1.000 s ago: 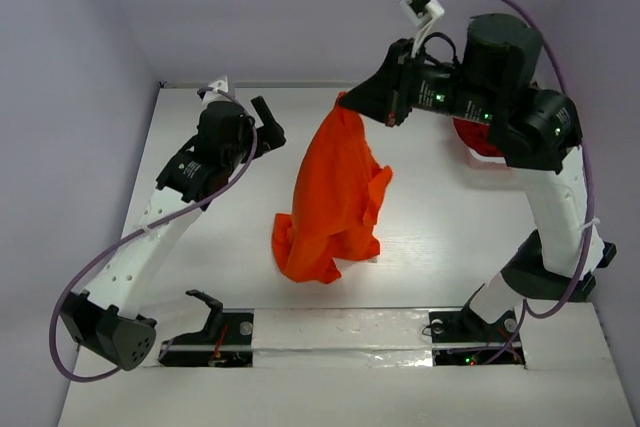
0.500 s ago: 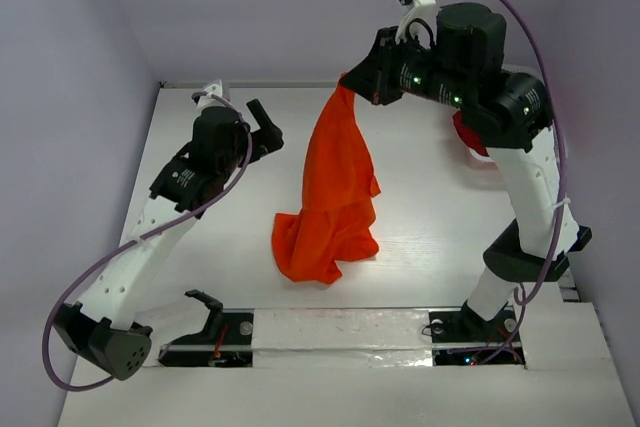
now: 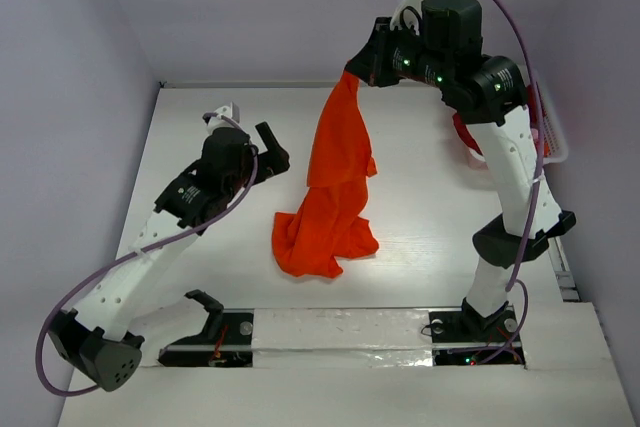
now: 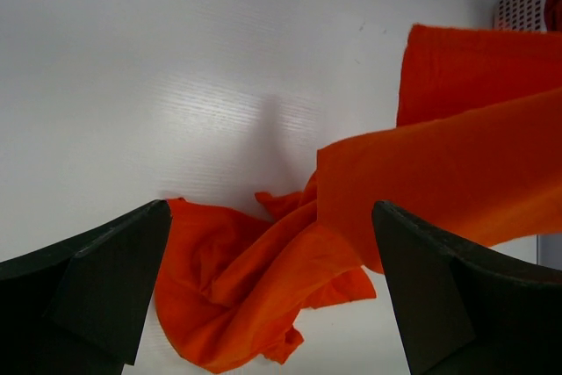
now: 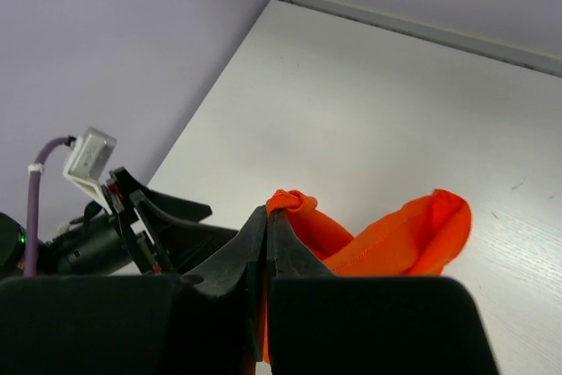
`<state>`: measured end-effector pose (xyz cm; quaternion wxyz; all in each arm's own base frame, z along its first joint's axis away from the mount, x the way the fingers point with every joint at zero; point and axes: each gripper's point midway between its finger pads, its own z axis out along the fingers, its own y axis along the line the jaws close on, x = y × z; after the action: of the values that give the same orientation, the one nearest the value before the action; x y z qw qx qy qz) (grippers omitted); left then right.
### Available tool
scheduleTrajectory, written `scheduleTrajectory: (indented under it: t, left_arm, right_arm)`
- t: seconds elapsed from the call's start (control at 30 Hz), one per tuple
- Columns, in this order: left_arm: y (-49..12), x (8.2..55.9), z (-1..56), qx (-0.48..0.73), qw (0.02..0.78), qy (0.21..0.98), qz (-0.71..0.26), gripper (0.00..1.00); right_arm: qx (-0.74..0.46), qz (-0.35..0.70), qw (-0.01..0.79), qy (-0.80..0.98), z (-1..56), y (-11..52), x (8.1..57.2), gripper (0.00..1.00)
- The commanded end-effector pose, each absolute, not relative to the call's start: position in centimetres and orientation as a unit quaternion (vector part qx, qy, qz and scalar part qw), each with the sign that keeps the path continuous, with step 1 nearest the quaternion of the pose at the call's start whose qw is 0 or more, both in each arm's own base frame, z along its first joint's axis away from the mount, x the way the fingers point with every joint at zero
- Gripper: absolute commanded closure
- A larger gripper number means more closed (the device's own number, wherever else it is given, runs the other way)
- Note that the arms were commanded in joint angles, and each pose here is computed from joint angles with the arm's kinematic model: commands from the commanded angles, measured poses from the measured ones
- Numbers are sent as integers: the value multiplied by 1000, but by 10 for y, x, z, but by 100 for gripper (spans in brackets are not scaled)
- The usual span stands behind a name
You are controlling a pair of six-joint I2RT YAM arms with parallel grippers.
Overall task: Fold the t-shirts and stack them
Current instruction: Move the tshirt to the center of the board
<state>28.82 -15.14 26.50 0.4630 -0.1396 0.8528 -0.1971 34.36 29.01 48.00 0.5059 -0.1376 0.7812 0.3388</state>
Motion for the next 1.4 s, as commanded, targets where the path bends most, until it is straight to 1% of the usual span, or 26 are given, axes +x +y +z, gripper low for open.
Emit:
scheduleTrajectory:
  t: [0.0, 0.17, 0.3, 0.33, 0.4, 0.6, 0.7, 0.77, 0.93, 1.07, 1.13, 1.17, 1.3, 1.37]
  left_arm:
    - [-156, 276, 254, -139, 451, 857, -206, 1]
    - [-159, 261, 239, -137, 438, 864, -206, 1]
    - [-166, 252, 227, -127, 423, 874, -205, 1]
    - [-168, 249, 222, -125, 417, 877, -204, 1]
    - [-172, 247, 219, -121, 412, 879, -205, 1]
    - [-186, 239, 211, -107, 400, 886, -208, 1]
    - [-197, 235, 207, -94, 393, 891, -209, 1]
    - [-203, 233, 204, -86, 389, 893, -210, 1]
    - [-219, 227, 196, -65, 378, 902, -199, 1]
    - [-225, 225, 199, -57, 386, 900, -197, 1]
    - [-228, 225, 197, -52, 384, 901, -194, 1]
    - [-227, 225, 197, -54, 385, 902, -190, 1]
    - [-226, 221, 191, -51, 380, 904, -187, 1]
    - [-227, 221, 190, -50, 378, 905, -188, 1]
  right_arm:
    - [-119, 355, 552, 745, 516, 277, 350, 100]
    - [-83, 295, 512, 803, 454, 273, 395, 100]
    - [-38, 265, 502, 823, 426, 253, 429, 100]
    - [-26, 254, 508, 823, 425, 244, 441, 100]
    - [-23, 241, 505, 828, 417, 243, 448, 100]
    - [48, 209, 543, 812, 428, 192, 482, 100]
    - [56, 222, 541, 809, 429, 185, 489, 100]
    - [54, 216, 533, 817, 417, 186, 495, 100]
    - [13, 249, 489, 836, 392, 206, 487, 100]
    - [-92, 302, 497, 808, 425, 251, 442, 100]
    - [-121, 329, 504, 789, 443, 269, 422, 100]
    - [-148, 340, 513, 774, 458, 289, 401, 100]
    - [-196, 368, 533, 736, 494, 323, 348, 100]
    - [-198, 379, 528, 734, 496, 328, 341, 100]
